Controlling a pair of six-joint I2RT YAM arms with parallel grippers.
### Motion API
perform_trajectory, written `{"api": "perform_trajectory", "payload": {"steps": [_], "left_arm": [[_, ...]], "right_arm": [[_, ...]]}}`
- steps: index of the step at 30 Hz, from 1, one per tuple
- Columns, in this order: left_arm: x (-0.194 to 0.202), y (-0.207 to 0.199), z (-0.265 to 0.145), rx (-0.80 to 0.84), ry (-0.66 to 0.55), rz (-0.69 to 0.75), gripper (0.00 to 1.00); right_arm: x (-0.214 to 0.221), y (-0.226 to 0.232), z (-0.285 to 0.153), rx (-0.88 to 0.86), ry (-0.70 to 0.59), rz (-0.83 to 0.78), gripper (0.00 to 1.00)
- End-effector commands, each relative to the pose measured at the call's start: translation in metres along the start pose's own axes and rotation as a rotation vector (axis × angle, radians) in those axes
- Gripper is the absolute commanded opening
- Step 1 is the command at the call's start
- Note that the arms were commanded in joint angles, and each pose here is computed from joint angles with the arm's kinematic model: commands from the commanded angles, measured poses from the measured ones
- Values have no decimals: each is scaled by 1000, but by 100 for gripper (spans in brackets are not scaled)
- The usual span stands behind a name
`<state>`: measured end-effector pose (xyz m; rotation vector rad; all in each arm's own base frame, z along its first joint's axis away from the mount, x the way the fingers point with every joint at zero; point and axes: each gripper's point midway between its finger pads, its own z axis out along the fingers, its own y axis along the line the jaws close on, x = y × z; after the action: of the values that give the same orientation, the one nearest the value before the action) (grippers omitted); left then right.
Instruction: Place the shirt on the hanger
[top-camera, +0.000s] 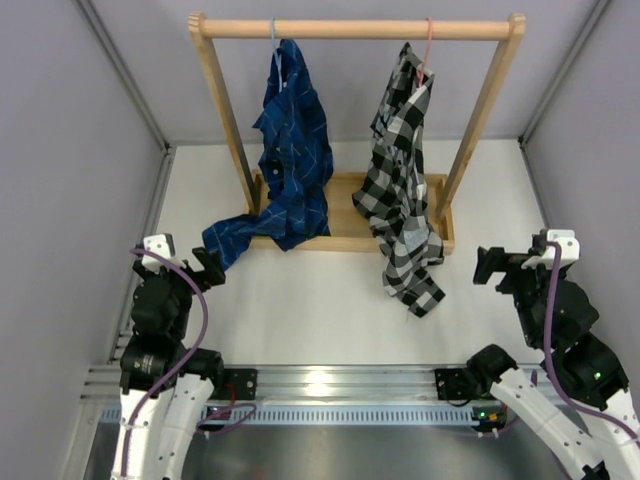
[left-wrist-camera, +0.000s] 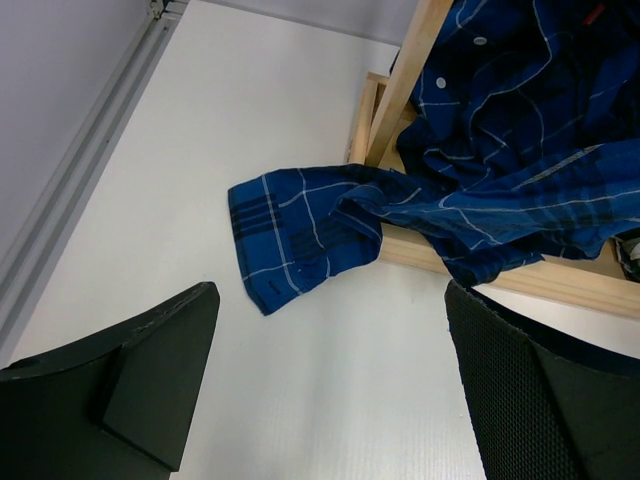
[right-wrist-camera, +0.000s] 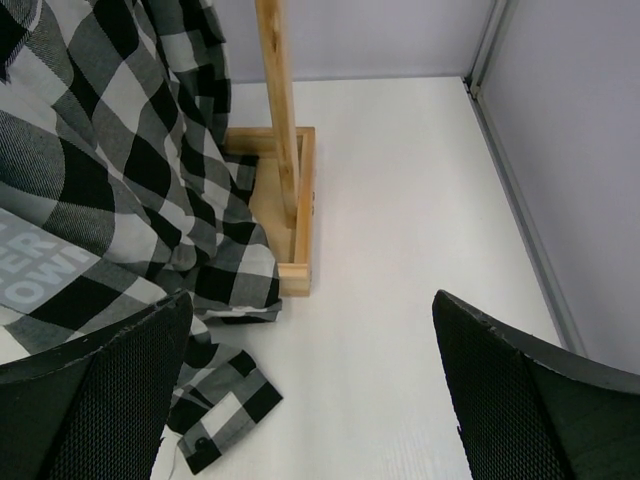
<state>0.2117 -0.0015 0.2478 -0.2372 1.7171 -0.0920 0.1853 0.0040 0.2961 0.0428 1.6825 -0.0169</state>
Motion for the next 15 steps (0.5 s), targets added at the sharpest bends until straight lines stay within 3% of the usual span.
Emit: {"api": "perform_trajectory", "payload": {"steps": [1,15], "left_arm": [[-12,-5,1,28,-55,5,98],[-11,-7,2,38,-50,11,98]], "right_arm": [[-14,-8,-7,24,-35,24,99],[-14,-11,-9,37,-41,35,99]]}}
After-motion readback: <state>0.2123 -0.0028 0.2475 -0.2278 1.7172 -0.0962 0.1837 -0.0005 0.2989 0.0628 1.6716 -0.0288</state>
